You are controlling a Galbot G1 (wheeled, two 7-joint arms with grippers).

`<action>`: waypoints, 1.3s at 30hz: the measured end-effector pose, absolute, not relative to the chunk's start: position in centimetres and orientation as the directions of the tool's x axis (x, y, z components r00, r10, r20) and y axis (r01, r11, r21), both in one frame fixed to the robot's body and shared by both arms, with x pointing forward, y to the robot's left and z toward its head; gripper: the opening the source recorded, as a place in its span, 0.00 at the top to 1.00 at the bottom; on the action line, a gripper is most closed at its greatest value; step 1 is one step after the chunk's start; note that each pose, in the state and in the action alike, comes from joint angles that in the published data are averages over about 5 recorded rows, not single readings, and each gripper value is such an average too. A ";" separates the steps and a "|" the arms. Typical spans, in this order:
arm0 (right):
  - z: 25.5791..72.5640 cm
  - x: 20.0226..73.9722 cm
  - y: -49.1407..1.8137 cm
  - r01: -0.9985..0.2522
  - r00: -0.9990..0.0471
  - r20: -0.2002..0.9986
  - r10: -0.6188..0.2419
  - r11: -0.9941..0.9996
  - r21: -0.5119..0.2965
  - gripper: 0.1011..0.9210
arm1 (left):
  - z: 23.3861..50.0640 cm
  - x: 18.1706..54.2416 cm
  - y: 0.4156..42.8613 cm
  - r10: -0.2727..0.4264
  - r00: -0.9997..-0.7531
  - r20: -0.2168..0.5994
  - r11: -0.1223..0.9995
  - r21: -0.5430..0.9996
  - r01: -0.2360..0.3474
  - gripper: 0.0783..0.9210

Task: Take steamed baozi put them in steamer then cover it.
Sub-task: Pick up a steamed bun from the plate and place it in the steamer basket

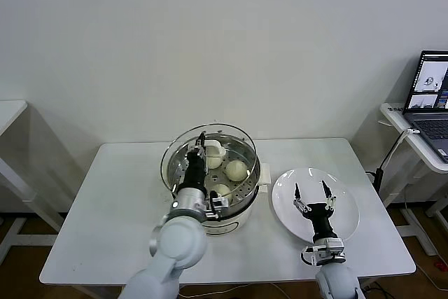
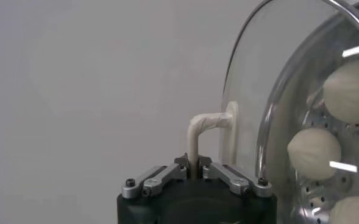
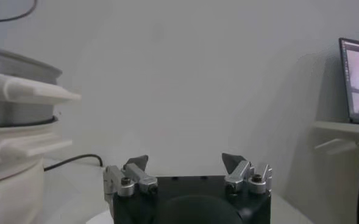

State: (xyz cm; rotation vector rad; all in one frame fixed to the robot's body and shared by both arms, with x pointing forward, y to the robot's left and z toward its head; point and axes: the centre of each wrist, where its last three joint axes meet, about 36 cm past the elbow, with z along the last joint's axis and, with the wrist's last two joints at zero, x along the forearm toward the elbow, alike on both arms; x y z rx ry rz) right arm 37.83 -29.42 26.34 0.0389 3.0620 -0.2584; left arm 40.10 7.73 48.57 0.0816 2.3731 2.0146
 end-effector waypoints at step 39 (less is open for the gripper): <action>25.8 38.0 -30.0 0.029 -0.999 -0.047 0.020 0.981 -0.192 0.12 | 45.3 42.0 4.4 0.034 -0.998 0.053 0.057 0.997 0.055 0.86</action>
